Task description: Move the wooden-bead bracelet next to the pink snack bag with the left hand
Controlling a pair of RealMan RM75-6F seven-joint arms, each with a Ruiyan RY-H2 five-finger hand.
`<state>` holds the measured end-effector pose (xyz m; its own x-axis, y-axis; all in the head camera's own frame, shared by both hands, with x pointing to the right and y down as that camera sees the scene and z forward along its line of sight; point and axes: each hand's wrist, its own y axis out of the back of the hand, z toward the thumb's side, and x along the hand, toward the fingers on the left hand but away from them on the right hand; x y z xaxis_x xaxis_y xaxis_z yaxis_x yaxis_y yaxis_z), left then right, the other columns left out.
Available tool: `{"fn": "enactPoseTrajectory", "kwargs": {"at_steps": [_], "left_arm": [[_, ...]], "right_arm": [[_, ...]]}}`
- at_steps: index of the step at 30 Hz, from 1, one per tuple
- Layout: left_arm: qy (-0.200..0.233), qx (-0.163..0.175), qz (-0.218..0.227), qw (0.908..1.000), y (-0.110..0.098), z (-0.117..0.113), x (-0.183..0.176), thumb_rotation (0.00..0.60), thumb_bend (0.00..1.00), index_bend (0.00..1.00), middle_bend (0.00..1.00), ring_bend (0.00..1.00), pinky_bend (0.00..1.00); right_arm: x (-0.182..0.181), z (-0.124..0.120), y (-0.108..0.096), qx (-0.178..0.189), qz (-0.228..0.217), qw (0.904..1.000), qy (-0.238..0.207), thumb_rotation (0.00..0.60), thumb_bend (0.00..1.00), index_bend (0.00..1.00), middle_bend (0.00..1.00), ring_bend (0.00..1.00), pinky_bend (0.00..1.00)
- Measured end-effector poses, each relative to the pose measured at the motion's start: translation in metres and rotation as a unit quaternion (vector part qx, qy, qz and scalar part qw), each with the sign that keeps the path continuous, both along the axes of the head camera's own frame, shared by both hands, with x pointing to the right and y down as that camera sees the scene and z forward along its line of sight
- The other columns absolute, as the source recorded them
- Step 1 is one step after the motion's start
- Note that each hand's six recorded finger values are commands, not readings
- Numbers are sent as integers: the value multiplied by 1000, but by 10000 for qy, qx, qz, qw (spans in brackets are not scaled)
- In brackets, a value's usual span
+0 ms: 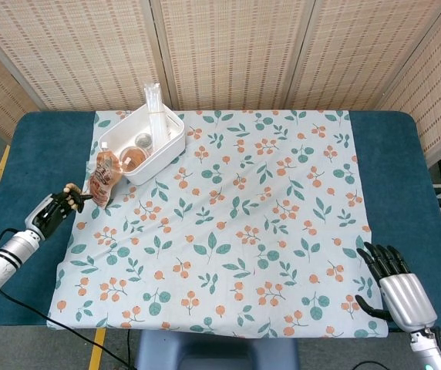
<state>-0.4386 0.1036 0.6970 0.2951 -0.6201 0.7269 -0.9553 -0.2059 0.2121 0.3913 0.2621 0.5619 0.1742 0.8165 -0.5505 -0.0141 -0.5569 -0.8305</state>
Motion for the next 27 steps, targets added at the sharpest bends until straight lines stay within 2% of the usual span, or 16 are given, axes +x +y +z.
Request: {"fn": "enactPoseTrajectory", "kwargs": {"at_steps": [1, 3, 5, 11, 15, 17, 19, 21, 24, 27], "left_arm": [[-16, 10, 27, 10000, 0, 0, 0, 472, 1000, 561, 617, 188, 0], [-49, 48, 87, 9999, 0, -1, 1, 574, 1000, 558, 601, 178, 0], [-33, 73, 130, 9999, 0, -1, 2, 600, 1000, 552, 582, 165, 0], [19, 111, 281, 9995, 1, -2, 6, 600, 1000, 514, 526, 123, 0], [52, 100, 455, 9989, 3, -2, 9, 600, 983, 417, 448, 70, 0], [60, 97, 538, 9985, 4, -2, 10, 600, 883, 369, 414, 48, 0], [39, 93, 599, 9982, 5, -1, 10, 600, 688, 323, 384, 29, 0], [5, 90, 634, 9979, 5, 0, 9, 600, 583, 314, 380, 26, 0], [-24, 65, 634, 9980, 6, 2, 8, 600, 517, 316, 381, 27, 0], [-5, 33, 558, 9984, 6, 3, 7, 600, 473, 382, 386, 29, 0]], "right_arm": [[0, 0, 0, 2, 2, 10000, -1, 451, 236, 0, 0, 0, 0], [0, 0, 0, 8, 5, 10000, -2, 450, 236, 0, 0, 0, 0], [0, -1, -1, 21, 10, 10000, -9, 450, 236, 0, 0, 0, 0], [1, -1, -1, 41, 21, 10000, -16, 450, 236, 0, 0, 0, 0], [1, -1, -1, 37, 20, 10000, -15, 450, 236, 0, 0, 0, 0], [1, -1, -1, 35, 23, 10000, -11, 450, 236, 0, 0, 0, 0], [1, -1, -1, 35, 27, 10000, -7, 450, 236, 0, 0, 0, 0], [2, -1, -1, 35, 32, 10000, -5, 450, 236, 0, 0, 0, 0], [2, -1, -2, 33, 37, 10000, 5, 451, 236, 0, 0, 0, 0], [2, 0, -2, 19, 38, 10000, 13, 451, 236, 0, 0, 0, 0]]}}
